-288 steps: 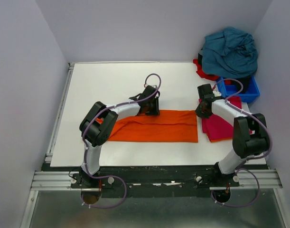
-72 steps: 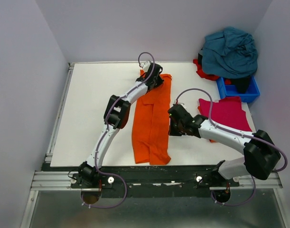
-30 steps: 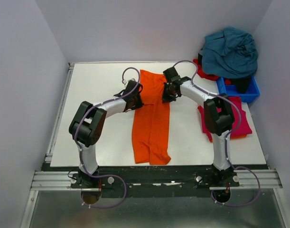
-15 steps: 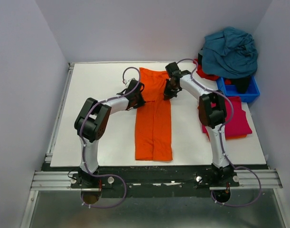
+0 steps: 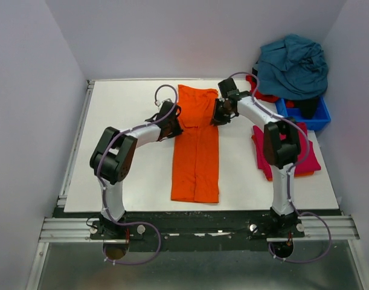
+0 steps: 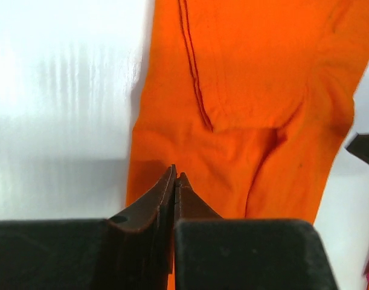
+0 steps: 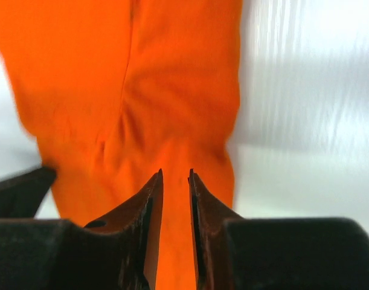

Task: Fold and stack the t-shirts
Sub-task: Rotate the tshirt 90 degrees, then grab the bottom of the folded rectangular tshirt with both arms

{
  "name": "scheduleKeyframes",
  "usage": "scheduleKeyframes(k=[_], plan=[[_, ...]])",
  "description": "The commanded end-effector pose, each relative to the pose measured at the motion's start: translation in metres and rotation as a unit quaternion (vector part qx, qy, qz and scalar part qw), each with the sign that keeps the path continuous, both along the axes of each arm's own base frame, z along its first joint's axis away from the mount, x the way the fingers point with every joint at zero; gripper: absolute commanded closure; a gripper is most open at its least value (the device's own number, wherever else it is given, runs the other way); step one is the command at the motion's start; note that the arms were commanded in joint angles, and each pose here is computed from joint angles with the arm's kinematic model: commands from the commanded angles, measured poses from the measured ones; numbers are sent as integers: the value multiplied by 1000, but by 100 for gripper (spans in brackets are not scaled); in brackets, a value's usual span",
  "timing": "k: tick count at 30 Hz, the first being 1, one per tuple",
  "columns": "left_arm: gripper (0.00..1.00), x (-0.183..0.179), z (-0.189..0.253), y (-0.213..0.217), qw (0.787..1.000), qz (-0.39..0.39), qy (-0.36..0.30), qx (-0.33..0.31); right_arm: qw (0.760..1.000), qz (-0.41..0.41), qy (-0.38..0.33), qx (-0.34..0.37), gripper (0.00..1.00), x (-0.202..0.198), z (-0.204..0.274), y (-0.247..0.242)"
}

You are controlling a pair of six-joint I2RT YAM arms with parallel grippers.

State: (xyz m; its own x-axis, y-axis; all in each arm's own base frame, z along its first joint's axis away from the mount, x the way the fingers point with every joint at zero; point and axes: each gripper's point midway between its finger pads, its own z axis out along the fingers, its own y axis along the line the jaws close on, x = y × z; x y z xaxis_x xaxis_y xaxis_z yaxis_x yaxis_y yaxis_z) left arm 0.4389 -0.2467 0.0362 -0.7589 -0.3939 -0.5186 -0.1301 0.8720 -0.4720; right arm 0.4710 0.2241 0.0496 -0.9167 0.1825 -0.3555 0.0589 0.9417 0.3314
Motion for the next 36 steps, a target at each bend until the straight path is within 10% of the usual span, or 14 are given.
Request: scheduleKeyframes(k=[1,17,36], plan=[[86,-18,60,17,999,-19,-47,13,991,27,-114,61,67,-21,87,-1],[63,-233,22,21,993,-105,52,-11,990,83,1,112,62,-294,11,11],[60,-295,-22,40,988,-96,120,21,992,72,76,74,71,-353,-48,-4]])
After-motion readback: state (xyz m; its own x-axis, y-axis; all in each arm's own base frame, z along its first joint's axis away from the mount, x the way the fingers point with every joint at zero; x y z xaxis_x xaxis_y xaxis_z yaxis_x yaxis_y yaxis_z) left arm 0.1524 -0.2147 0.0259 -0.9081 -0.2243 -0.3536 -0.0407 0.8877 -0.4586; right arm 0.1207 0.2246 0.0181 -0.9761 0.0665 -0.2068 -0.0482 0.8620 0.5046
